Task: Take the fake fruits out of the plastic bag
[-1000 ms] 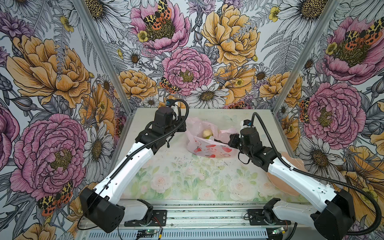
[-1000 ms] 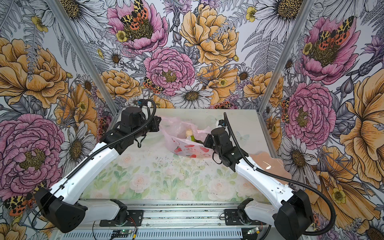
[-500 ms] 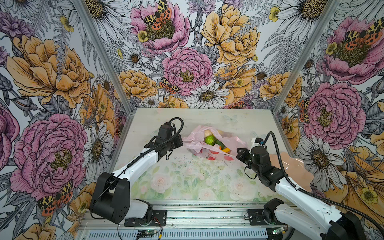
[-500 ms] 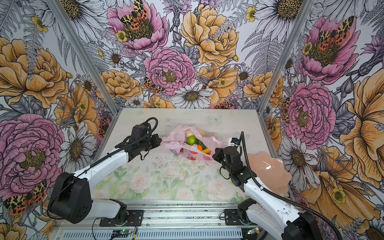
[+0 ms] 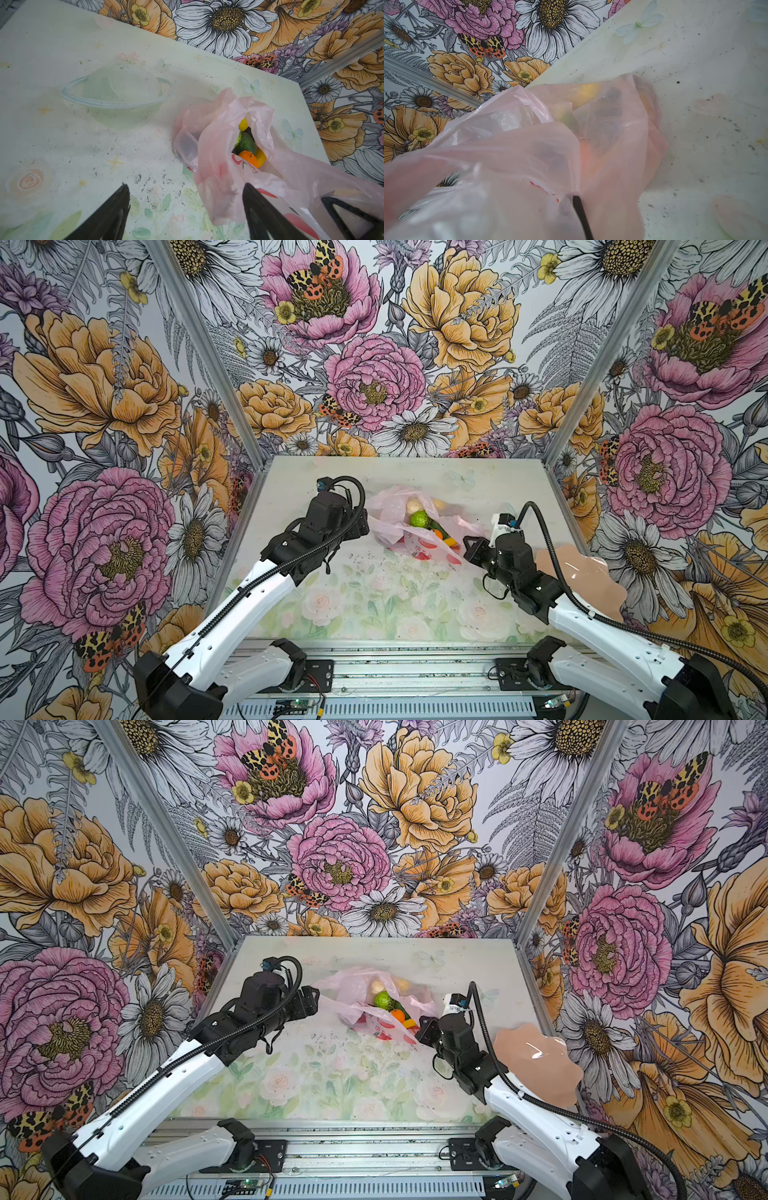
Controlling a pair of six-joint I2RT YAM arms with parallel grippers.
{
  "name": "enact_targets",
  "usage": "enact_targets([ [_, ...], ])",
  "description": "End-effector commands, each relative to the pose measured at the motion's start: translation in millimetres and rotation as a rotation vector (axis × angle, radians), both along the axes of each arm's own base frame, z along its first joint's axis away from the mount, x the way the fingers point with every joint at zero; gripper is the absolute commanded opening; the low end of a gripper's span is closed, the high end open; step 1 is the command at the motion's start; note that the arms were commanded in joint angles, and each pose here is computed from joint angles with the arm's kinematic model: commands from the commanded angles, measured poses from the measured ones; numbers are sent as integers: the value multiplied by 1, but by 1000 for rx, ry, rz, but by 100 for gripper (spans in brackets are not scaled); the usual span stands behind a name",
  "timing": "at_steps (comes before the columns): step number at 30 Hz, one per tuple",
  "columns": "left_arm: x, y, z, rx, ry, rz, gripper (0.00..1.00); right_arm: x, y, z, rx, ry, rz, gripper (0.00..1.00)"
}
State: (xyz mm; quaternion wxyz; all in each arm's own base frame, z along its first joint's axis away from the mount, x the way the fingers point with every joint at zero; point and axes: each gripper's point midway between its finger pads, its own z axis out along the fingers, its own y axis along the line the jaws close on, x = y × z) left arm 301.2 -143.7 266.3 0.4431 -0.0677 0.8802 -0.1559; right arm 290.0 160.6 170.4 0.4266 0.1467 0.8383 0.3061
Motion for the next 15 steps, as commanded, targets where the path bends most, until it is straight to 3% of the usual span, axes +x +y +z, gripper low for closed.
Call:
enact_targets([
  [1,-20,14,18,93,-29,43,86,8,4,21,-17,-65,0,0],
  [3,-27,21,35,231,-42,89,86,9,7,25,-25,-72,6,0],
  [5,-31,14,52,275,-67,70,83,9,9,26,-31,-76,10,0],
  [10,-43,-46,88,165,-114,-88,75,7,10,28,-50,-85,10,0],
  [15,-25,-113,72,118,-47,-187,73,7,12,31,-53,-97,5,0],
])
